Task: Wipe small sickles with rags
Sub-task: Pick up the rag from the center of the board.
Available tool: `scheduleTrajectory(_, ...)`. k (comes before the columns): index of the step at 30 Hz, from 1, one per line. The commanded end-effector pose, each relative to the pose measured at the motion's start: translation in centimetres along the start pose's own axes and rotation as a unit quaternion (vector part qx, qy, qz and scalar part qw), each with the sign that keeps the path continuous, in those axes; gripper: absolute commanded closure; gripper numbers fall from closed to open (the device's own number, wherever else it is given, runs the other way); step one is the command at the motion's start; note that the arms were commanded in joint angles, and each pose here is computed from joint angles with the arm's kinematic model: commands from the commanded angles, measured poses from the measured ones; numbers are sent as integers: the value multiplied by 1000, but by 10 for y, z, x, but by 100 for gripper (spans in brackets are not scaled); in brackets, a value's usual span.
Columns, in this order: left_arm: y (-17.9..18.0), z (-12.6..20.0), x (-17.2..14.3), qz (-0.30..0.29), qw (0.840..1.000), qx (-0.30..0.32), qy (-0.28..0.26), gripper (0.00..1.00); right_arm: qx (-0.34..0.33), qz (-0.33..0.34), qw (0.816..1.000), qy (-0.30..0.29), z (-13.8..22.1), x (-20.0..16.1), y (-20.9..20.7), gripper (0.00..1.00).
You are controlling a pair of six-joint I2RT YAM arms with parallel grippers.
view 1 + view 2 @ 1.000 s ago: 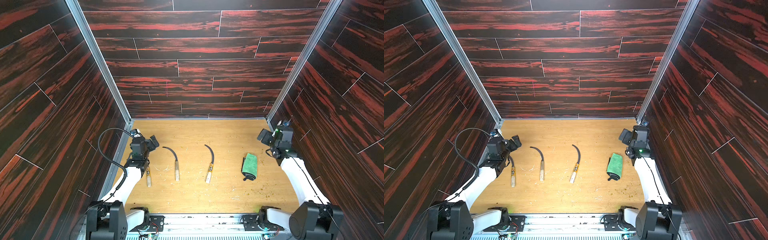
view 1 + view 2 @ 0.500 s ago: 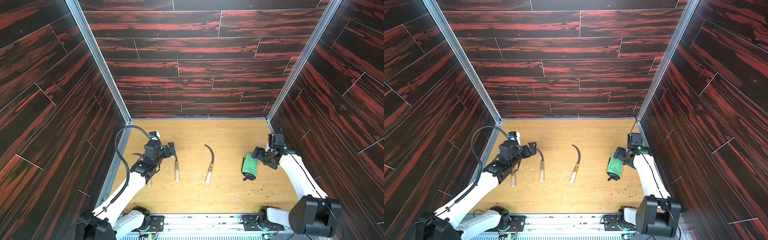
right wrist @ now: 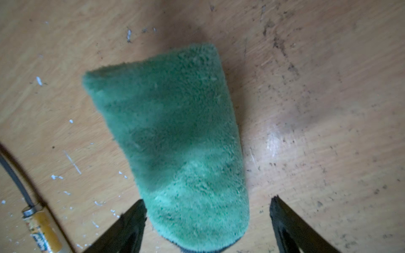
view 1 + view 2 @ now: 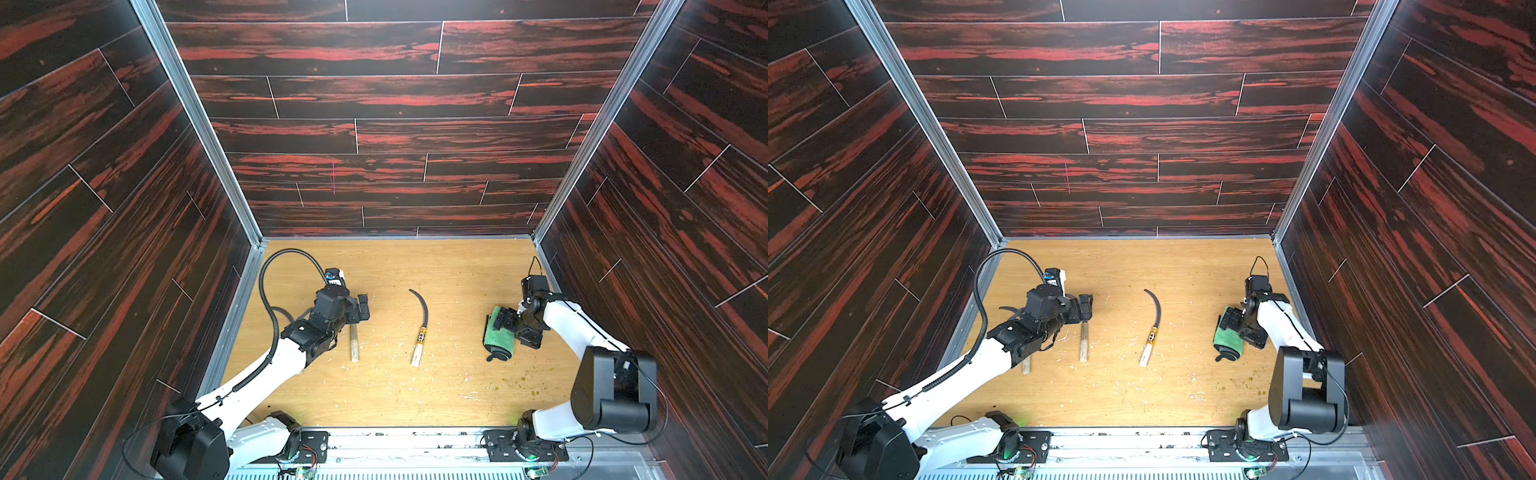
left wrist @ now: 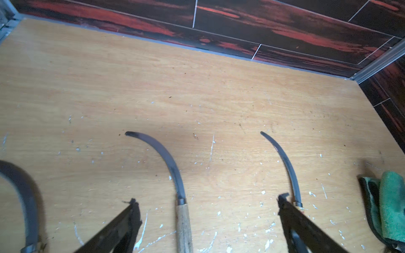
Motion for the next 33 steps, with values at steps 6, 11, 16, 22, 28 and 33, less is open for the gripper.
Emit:
scheduleTrajectory(6,-21,-9,9,-21,1000,-6,-2,0,10,3,1000,15,-18,9,-1,12)
scheduleTrajectory(11,-29,-14,7,-27,1000,-10,4,0,20,-1,999,34,-36,12,-2,17)
scheduleTrajectory(16,-34,-17,0,-39,999,-7,19,0,35,0,998,49,-49,15,1,33)
scheduleTrajectory(22,-40,-19,-13,-51,997,0,55,0,51,5,997,53,-51,17,5,73)
scheduleTrajectory(28,-54,-14,-44,-73,993,17,94,0,85,18,996,34,-34,18,12,88)
scheduleTrajectory(33,-76,-7,-82,-111,985,8,134,0,105,36,994,6,-5,18,17,91)
Point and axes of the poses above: each gripper's point midway between its finger pads, its own z axis back along the fingers, its own y axis along the line the jaws close on, x = y × z, the point moved 8 cm from there along z, back along the fingers, and after that the axes turned 4 degrees about z, right-handed, at the moved point
